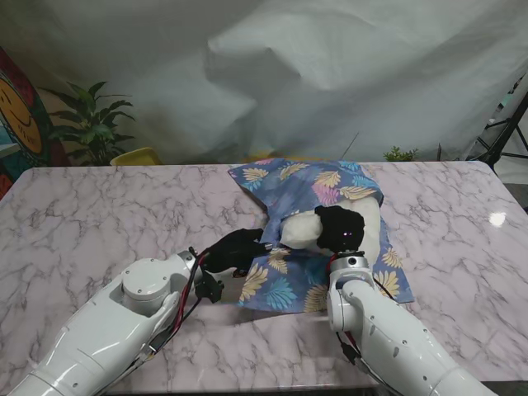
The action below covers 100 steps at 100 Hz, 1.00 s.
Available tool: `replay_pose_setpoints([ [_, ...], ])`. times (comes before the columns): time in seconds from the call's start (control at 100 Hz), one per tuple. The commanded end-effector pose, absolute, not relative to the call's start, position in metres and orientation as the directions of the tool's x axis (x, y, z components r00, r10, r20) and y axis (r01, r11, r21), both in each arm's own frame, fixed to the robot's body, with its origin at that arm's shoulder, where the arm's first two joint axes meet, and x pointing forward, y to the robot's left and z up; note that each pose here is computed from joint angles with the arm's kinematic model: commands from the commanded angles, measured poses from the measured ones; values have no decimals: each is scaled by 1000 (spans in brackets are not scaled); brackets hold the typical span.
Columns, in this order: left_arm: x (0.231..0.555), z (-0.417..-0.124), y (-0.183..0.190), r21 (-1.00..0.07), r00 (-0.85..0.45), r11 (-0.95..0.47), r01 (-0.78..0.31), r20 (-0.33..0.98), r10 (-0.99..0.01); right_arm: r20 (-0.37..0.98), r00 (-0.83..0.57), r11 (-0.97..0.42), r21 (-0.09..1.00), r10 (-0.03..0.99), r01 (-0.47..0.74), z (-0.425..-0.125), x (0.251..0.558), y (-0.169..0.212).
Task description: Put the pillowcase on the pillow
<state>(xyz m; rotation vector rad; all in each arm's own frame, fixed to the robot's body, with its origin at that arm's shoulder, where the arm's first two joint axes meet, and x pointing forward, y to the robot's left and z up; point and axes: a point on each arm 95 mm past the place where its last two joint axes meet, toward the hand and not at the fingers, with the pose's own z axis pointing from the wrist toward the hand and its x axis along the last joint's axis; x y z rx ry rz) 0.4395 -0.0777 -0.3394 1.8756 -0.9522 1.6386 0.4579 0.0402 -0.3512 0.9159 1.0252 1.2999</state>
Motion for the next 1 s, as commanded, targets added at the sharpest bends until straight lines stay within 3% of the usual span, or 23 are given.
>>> replay_pose_setpoints([
  [0.0,437,-343,-77,-69,65,-631,-772,980,-188,-87,37,95,942,995,-323,-345,464,36],
  [0.26,432,-360,-73,-29,108,-596,-803,975,-193,-96,123,133,932,988,-338,-333,474,31],
  [0.49,436,-371,-74,-31,154,-635,-772,960,-234,-75,95,104,930,993,-353,-329,463,35],
  [0.99,466,-400,-74,-279,62,-592,-756,869,-490,-27,30,36,933,999,-358,-328,447,41],
])
